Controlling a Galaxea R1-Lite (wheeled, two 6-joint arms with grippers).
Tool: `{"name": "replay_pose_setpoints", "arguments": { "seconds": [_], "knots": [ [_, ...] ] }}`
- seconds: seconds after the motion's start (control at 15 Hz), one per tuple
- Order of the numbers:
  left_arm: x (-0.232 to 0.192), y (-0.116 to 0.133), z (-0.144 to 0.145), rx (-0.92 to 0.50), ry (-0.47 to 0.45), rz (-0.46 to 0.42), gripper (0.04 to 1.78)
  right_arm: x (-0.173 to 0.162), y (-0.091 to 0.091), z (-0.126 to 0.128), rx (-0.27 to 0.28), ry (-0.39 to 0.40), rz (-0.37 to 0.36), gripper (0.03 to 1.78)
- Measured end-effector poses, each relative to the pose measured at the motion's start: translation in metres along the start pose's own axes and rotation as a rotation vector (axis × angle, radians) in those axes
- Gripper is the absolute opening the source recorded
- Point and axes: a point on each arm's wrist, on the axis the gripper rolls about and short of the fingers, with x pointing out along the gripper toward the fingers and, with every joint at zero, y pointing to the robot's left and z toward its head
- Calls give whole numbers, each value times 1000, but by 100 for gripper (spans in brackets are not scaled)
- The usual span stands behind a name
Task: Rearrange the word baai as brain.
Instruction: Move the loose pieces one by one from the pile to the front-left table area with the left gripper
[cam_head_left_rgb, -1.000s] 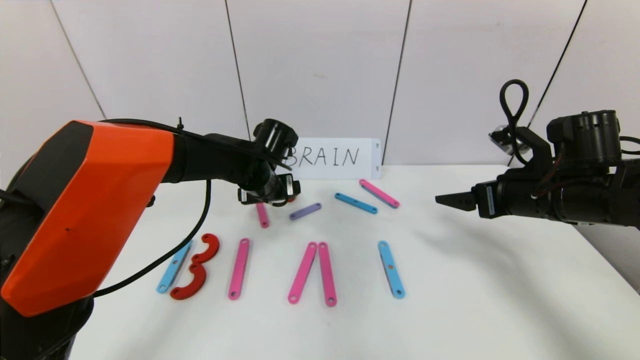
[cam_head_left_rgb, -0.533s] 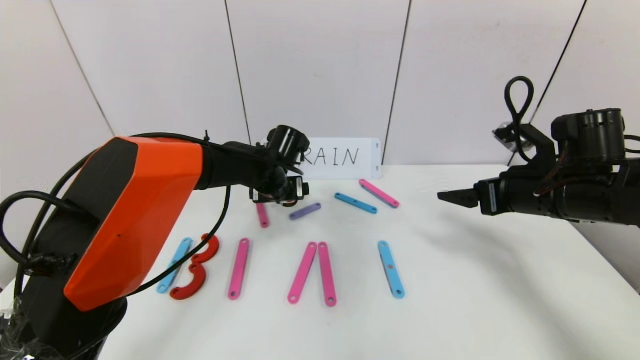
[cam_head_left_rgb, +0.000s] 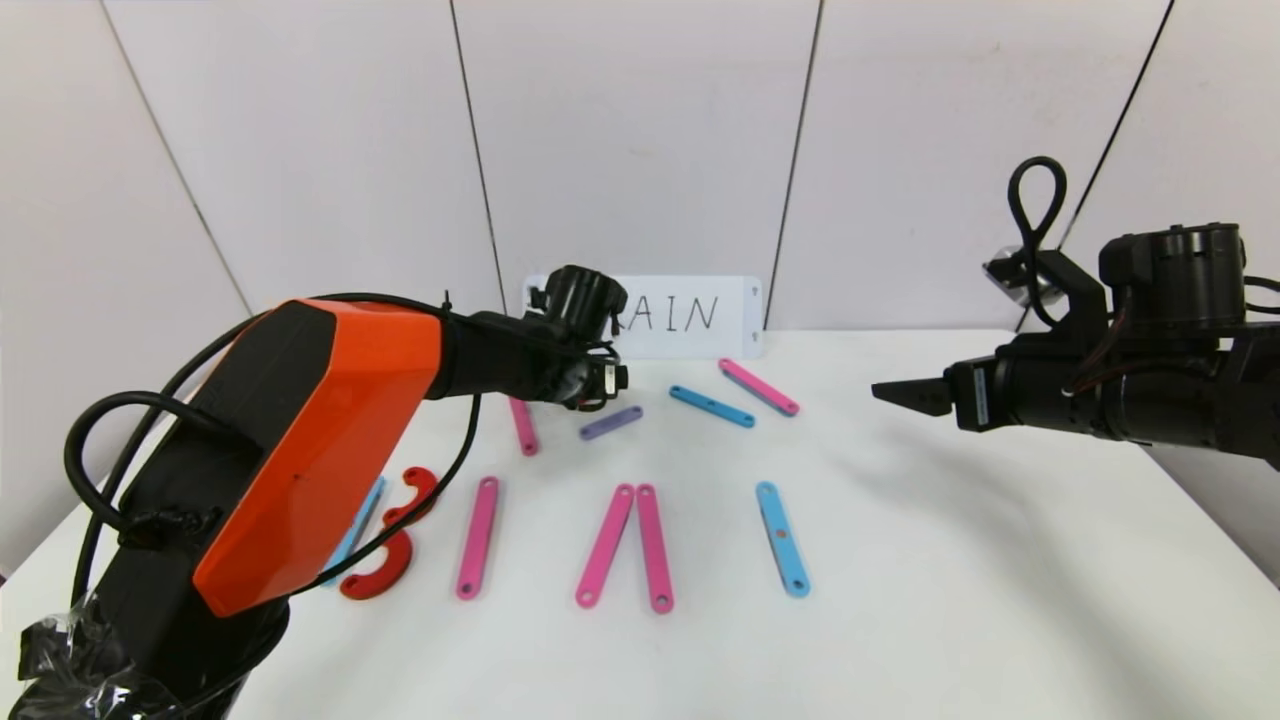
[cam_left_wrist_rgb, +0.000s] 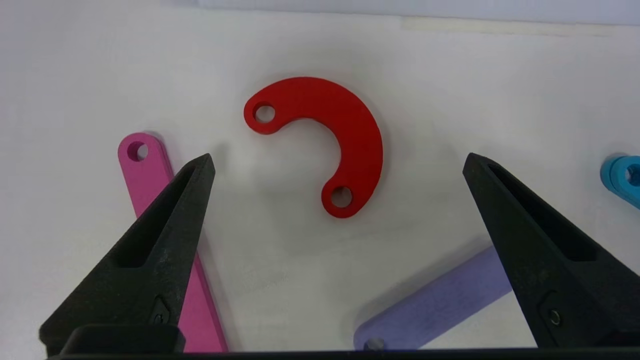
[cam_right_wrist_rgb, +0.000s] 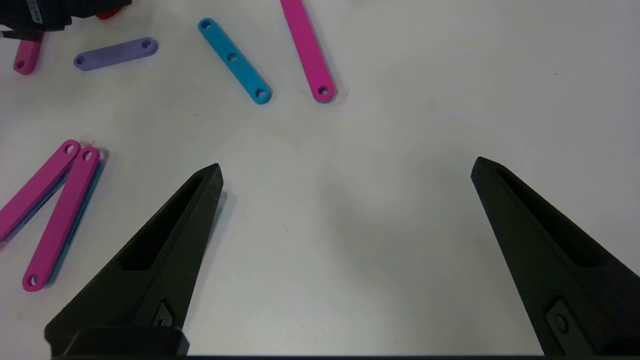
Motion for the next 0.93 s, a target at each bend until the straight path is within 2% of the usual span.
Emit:
{"name": "replay_pose_setpoints", "arguments": {
  "seconds": [0.13, 0.93],
  "knots": [
    [6, -2, -3, 4, -20, 7, 174, 0, 0, 0, 0, 2, 0, 174],
    [16, -2, -12, 12, -2, 16, 174, 3, 0, -2, 1, 12, 2, 174]
  ]
}}
